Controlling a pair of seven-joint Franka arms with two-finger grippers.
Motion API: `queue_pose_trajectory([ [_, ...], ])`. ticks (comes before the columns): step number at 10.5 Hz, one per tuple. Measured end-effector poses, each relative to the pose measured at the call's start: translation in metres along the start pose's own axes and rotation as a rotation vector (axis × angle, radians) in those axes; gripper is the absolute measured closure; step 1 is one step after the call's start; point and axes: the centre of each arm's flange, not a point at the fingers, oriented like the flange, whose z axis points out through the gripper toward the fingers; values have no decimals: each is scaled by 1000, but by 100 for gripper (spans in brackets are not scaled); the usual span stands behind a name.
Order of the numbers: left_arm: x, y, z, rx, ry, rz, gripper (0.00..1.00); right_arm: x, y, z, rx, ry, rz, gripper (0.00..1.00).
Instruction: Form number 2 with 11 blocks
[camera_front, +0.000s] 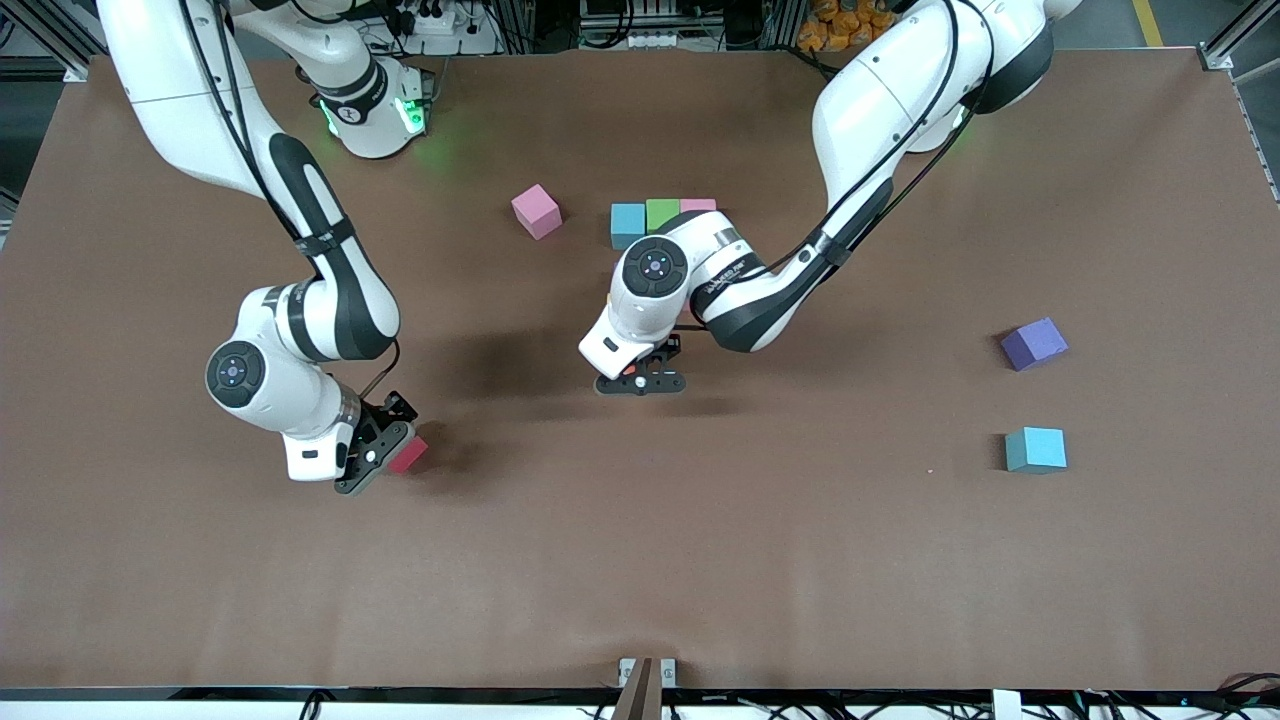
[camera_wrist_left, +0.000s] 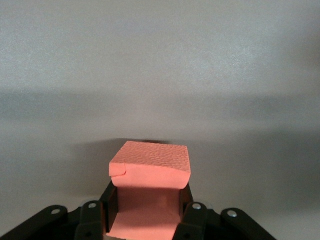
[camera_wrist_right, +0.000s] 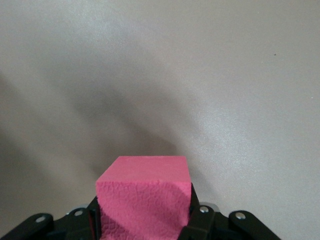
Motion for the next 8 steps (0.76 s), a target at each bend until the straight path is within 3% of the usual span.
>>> queue_pose_trajectory([
  [4,-4,-3,5,39,-25,-20,49,-1,0,1,1,-2,1,39],
  [8,-15,6,7,57,-6,-86,49,-1,1,2,1,-3,1,39],
])
